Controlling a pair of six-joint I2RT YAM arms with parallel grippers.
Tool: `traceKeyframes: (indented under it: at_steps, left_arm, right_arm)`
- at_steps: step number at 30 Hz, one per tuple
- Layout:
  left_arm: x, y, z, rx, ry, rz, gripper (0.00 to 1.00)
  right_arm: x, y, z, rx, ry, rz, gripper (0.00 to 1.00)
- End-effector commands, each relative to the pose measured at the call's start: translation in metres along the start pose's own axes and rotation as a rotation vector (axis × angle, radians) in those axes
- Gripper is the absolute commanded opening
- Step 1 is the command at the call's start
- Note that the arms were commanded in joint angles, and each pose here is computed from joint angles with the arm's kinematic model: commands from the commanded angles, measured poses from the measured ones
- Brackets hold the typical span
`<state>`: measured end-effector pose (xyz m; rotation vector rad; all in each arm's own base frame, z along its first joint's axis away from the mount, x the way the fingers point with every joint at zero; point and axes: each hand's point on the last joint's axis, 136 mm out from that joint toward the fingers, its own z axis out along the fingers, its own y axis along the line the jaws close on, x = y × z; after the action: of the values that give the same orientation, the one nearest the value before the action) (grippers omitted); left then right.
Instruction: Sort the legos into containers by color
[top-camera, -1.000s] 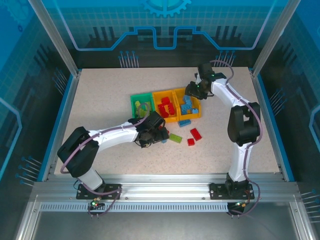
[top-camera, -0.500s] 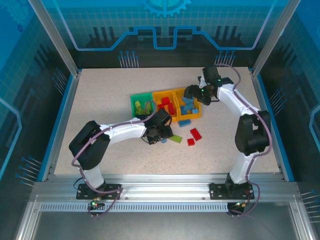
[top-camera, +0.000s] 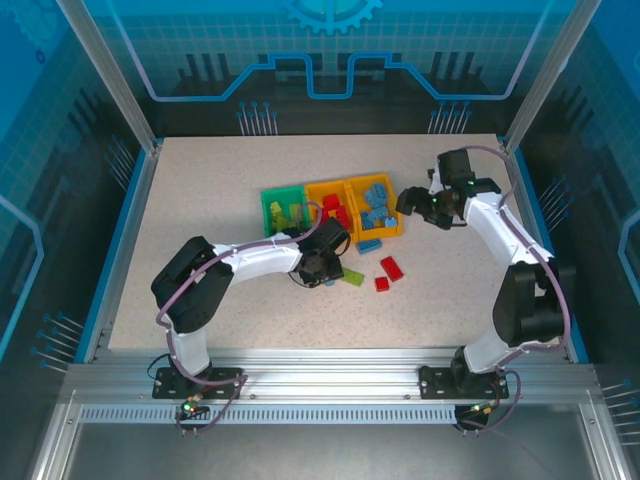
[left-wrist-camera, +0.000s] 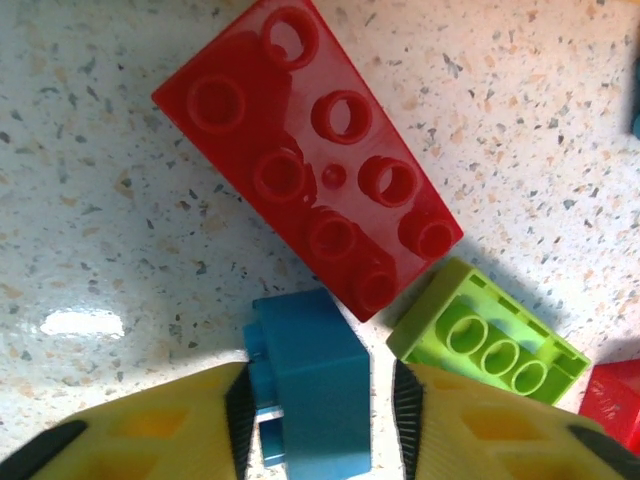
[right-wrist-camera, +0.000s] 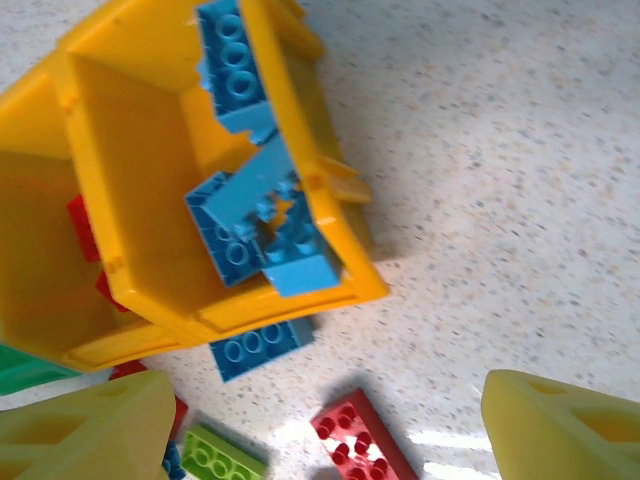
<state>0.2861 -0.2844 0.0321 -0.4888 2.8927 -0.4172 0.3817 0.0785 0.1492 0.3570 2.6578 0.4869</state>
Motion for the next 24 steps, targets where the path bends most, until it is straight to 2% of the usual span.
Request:
traceKeyframes:
  at_steps: [1, 5, 9, 13, 19, 24]
  left_arm:
    - [0.005, -0.001, -0.001, -0.013, 0.020, -0.004, 0.34]
    - [0.003, -0.007, -0.007, 0.010, 0.016, 0.001, 0.26]
    - [0.002, -0.012, -0.014, 0.033, 0.007, 0.007, 0.23]
    - [-0.004, -0.021, -0.028, 0.055, -0.019, 0.023, 0.23]
    - [-0.038, -0.059, -0.064, 0.126, -0.095, 0.084, 0.24]
    - [-0.080, -0.100, -0.075, 0.204, -0.144, 0.118, 0.25]
  right_arm:
    - [-0.002, -0.008, -0.017, 0.004, -0.041, -0.016, 0.82]
    - [0.007, -0.018, -0.016, 0.042, -0.035, -0.035, 0.81]
    - [0.023, -0.008, -0.011, -0.004, -0.034, -0.125, 0.79]
    - [0.048, 0.007, 0.001, -0.037, -0.032, -0.262, 0.82]
    - [0.073, -0.001, 0.008, -0.087, -0.075, -0.218, 0.86]
    - [0.091, -0.003, 0.010, -0.110, -0.110, -0.247, 0.92]
